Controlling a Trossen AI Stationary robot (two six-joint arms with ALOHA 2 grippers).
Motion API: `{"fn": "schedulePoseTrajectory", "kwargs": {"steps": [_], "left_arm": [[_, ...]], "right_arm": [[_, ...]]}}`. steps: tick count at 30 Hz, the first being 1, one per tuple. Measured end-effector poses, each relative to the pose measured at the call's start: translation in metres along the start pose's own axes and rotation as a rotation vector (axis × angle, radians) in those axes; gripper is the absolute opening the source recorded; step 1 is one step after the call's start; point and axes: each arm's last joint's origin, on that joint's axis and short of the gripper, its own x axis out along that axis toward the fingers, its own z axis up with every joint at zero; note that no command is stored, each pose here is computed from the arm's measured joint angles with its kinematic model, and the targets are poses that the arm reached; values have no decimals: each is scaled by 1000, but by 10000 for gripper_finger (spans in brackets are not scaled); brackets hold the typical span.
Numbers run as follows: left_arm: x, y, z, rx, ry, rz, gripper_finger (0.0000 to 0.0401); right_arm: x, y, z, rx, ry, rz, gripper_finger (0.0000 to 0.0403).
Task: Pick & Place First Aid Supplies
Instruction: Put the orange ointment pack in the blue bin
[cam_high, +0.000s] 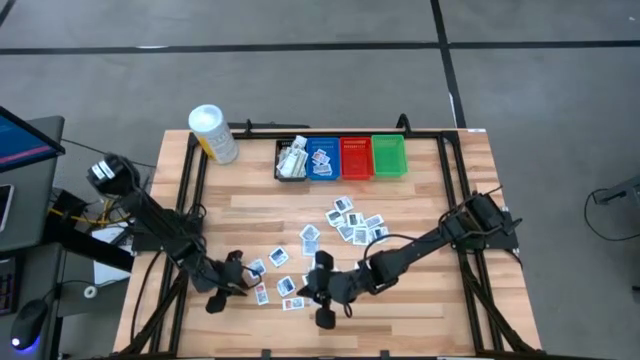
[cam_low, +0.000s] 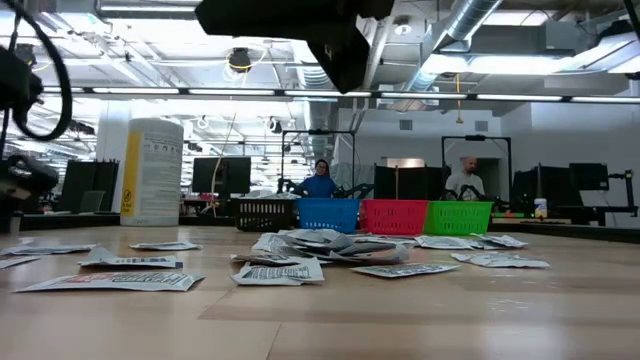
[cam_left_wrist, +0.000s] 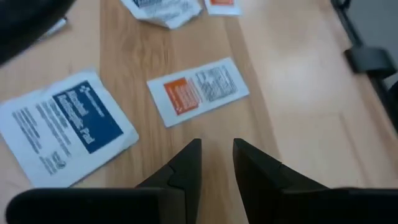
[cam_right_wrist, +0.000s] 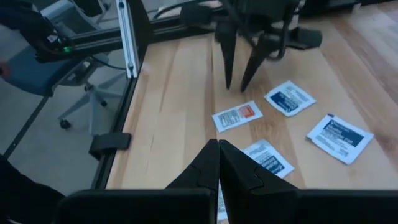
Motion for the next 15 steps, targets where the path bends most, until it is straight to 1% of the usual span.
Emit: {"fn": "schedulePoseTrajectory", "kwargs": {"steps": [2,4,9,11,13,15], "left_arm": [[3,0,-1,2,-5,-2,92],[4,-3,2,34,-29,-18,92],[6,-12,15,216,-74,-36,95],[6,-14,18,272,-87,-33,101],[7,-13,19,278,-86,-24,112],[8,-8,19,256,-69,10,128]], "right_arm": [[0,0,1,5,-10,4,1],[0,1,2,22,-19,8,1],[0,1,2,30,-18,8,1],[0,1,2,30,-19,7,1],[0,0,2,29,-23,-6,1],[0,0,2,30,-31,-22,1]]}}
